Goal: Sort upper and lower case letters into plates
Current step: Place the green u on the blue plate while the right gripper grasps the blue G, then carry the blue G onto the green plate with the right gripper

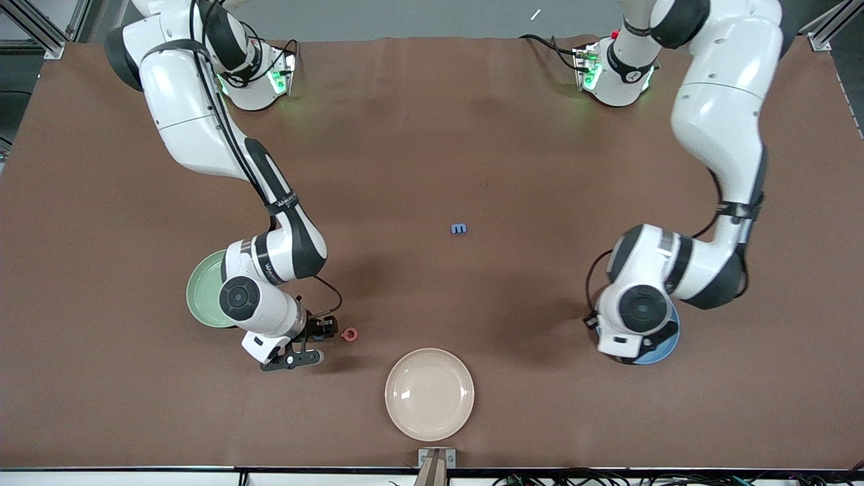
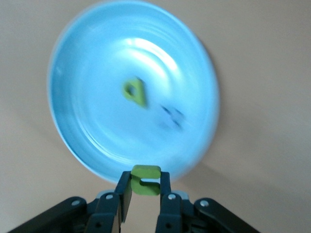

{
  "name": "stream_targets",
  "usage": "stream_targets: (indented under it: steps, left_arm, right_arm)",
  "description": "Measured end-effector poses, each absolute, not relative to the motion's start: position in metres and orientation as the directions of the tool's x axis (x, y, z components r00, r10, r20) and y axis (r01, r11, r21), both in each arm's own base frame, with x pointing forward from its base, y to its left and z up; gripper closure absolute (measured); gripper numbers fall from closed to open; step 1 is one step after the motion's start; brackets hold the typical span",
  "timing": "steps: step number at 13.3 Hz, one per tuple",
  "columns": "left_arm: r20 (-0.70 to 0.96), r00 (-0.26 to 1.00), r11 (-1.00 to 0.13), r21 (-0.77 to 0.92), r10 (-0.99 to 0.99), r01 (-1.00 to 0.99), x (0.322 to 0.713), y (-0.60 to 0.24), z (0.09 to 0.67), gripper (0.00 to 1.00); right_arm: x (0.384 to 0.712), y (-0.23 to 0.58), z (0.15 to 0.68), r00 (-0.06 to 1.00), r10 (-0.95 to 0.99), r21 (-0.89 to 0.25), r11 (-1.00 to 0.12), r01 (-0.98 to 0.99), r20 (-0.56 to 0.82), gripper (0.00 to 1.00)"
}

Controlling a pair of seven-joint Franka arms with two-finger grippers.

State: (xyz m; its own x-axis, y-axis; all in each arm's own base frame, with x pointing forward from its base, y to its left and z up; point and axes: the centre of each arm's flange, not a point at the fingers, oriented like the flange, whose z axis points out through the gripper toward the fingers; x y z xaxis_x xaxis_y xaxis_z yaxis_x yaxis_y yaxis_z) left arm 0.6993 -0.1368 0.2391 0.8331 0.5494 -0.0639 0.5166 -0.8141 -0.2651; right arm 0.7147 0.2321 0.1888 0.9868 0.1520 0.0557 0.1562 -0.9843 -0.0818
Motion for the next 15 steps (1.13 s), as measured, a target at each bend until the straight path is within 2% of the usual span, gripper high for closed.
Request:
stream_targets:
  steps: [3, 5, 7, 9, 10, 12, 15]
  left_arm:
    - [-0.076, 0.836, -0.831, -0.185, 0.544, 0.524, 0.696, -0.042, 0.218, 0.73]
    - [-0.094, 0.836, -0.835, -0.179, 0.54, 0.52, 0.687, -0.031, 0.205, 0.73]
    - [-0.1, 0.844, -0.843, -0.182, 0.527, 0.505, 0.683, -0.045, 0.202, 0.55]
    - [-0.087, 0.848, -0.845, -0.177, 0.524, 0.504, 0.683, -0.051, 0.213, 0.34]
    - [-0.073, 0.849, -0.846, -0.167, 0.523, 0.506, 0.685, -0.054, 0.227, 0.22]
    - [-0.074, 0.851, -0.85, -0.144, 0.521, 0.508, 0.684, -0.069, 0.264, 0.02]
    - [-0.137, 0.853, -0.864, -0.109, 0.503, 0.492, 0.67, -0.115, 0.322, 0.0]
  right_arm:
    - [0.713, 0.231, 0.184, 0.987, 0.155, -0.078, -0.984, 0.158, 0.047, 0.33]
    - [0.709, 0.231, 0.178, 0.987, 0.157, -0.075, -0.984, 0.159, 0.035, 0.34]
    - [0.709, 0.232, 0.178, 0.986, 0.16, -0.072, -0.984, 0.162, 0.039, 0.36]
    - [0.709, 0.23, 0.179, 0.986, 0.16, -0.069, -0.984, 0.162, 0.041, 0.59]
    - [0.71, 0.232, 0.184, 0.986, 0.161, -0.071, -0.984, 0.163, 0.043, 0.66]
    - [0.71, 0.231, 0.184, 0.986, 0.161, -0.069, -0.984, 0.163, 0.04, 0.66]
    - [0.713, 0.212, 0.19, 0.988, 0.153, -0.038, -0.988, 0.153, -0.01, 0.66]
